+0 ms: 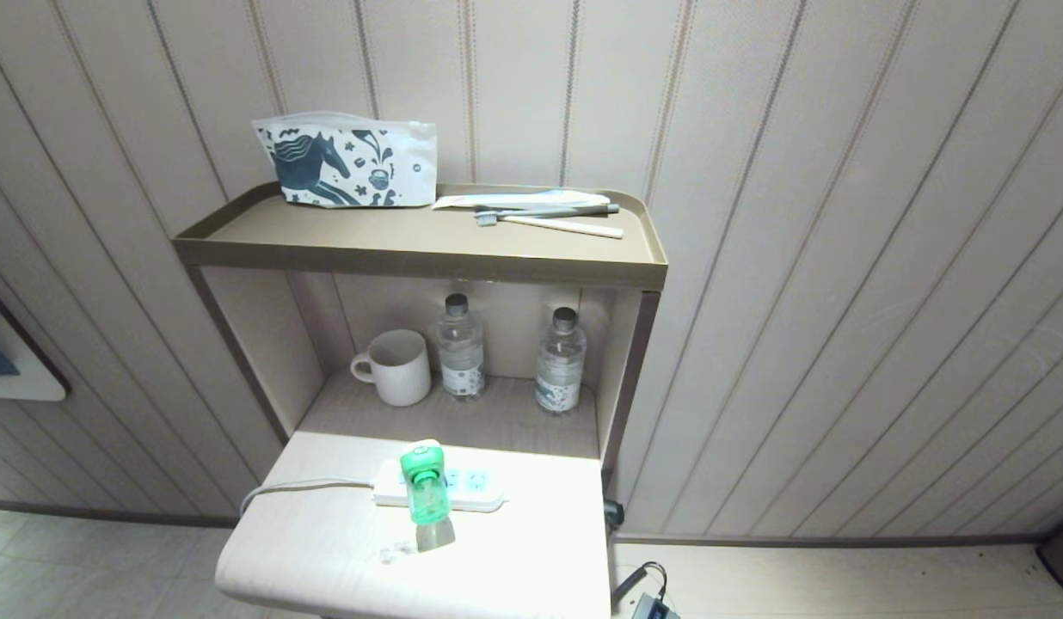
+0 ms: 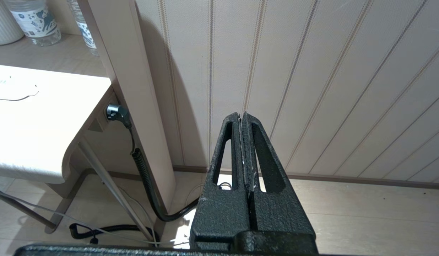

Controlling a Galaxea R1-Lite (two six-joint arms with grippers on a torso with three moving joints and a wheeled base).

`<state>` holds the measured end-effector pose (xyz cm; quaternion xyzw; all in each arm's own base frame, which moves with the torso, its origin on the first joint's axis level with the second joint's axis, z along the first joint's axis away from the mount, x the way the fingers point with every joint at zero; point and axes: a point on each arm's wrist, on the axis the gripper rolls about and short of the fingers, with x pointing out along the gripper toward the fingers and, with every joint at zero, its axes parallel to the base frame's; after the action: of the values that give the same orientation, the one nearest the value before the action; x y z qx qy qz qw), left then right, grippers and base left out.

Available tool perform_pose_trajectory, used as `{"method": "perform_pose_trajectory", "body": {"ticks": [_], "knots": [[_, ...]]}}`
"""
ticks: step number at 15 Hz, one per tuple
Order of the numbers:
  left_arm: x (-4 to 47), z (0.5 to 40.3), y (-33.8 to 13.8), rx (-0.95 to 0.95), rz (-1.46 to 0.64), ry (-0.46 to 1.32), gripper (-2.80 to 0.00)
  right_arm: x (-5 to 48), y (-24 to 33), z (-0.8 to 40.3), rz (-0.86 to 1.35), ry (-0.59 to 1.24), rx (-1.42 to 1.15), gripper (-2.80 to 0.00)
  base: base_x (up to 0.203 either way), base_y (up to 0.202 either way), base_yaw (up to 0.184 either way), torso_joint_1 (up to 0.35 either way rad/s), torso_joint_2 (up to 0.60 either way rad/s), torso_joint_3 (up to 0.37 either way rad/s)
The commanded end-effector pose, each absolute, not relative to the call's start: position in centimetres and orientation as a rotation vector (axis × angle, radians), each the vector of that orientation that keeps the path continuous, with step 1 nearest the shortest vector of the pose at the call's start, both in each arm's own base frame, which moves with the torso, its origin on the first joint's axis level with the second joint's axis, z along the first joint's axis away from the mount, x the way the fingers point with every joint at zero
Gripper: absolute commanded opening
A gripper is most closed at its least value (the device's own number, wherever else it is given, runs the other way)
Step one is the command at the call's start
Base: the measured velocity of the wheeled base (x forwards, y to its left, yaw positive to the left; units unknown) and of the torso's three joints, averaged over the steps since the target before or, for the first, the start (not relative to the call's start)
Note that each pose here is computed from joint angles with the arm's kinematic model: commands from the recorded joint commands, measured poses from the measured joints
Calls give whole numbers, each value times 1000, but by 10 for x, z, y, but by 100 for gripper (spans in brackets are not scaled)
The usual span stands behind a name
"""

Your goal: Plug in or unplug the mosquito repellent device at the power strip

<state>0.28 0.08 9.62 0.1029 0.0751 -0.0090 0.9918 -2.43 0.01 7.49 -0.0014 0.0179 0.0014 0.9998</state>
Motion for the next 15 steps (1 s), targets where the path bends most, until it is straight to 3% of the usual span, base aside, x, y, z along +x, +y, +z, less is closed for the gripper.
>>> {"method": "perform_pose_trajectory", "body": {"ticks": [1, 6, 9, 15], "knots": [[1, 92, 1, 213, -90, 137, -280, -24, 0, 75, 3, 37, -3, -280, 0, 0, 0, 0, 0, 0], [-7, 84, -1, 211, -3, 145, -280, -24, 0, 75, 5, 37, -3, -280, 0, 0, 0, 0, 0, 0], [-22, 80, -1, 218, -37, -24, -280, -24, 0, 75, 2, 35, -3, -280, 0, 0, 0, 0, 0, 0], [-23, 74, -1, 144, -46, 17, -280, -24, 0, 75, 3, 35, -3, -280, 0, 0, 0, 0, 0, 0]]}}
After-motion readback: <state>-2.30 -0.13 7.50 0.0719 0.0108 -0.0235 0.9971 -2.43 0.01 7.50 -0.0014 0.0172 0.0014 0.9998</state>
